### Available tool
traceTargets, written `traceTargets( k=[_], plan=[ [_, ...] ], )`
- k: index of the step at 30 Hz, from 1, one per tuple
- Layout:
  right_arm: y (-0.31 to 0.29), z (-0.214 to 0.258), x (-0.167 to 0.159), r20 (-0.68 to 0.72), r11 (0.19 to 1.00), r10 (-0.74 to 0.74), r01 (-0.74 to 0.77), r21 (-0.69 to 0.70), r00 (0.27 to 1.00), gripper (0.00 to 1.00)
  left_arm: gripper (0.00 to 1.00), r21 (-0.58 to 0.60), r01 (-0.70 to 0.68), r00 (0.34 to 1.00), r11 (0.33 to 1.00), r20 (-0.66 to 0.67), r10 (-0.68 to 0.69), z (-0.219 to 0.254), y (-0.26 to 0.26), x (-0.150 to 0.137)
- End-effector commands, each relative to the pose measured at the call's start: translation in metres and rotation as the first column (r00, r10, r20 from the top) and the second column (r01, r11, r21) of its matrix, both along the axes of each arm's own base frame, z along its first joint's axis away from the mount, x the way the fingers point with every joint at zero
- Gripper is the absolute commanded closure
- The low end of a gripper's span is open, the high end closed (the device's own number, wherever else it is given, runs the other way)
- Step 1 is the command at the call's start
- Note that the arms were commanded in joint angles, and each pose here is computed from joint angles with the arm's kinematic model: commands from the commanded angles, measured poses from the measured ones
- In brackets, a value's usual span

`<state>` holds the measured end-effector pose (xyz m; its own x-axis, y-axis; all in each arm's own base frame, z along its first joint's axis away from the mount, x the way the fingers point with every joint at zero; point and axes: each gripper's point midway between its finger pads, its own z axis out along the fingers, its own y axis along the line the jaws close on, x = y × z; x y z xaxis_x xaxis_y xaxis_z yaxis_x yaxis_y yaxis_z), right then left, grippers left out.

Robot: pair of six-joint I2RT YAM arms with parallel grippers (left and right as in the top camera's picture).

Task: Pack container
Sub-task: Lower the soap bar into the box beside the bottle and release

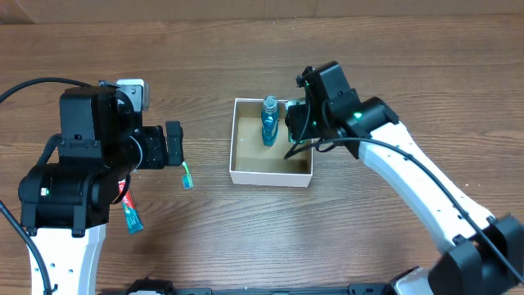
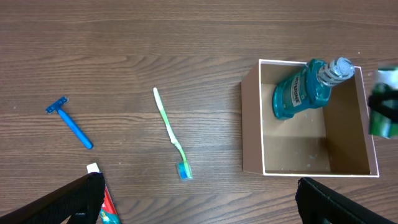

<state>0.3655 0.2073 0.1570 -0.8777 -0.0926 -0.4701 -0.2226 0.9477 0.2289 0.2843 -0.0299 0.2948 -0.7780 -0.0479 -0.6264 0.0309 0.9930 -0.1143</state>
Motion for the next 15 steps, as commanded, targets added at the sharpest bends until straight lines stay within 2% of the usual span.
traceTargets(
  k=[1, 12, 15],
  plan=[
    [0.006, -0.008, 0.009, -0.013, 1.0, -0.018, 0.019, 0.016, 1.0, 0.96, 0.0, 0.007, 0.009, 1.0, 1.0, 0.022, -0.009, 0.008, 0.001, 0.002],
    [0.013, -0.048, 0.022, -0.063, 0.999, -0.039, 0.039, -0.001, 0.997, 0.96, 0.0, 0.007, 0.009, 1.0, 1.0, 0.019, -0.009, 0.007, 0.001, 0.001],
    [0.014, -0.049, 0.025, -0.056, 0.999, -0.041, 0.041, -0.001, 0.998, 0.9, 0.0, 0.007, 0.009, 1.0, 1.0, 0.012, -0.009, 0.006, 0.001, 0.0]
  ],
)
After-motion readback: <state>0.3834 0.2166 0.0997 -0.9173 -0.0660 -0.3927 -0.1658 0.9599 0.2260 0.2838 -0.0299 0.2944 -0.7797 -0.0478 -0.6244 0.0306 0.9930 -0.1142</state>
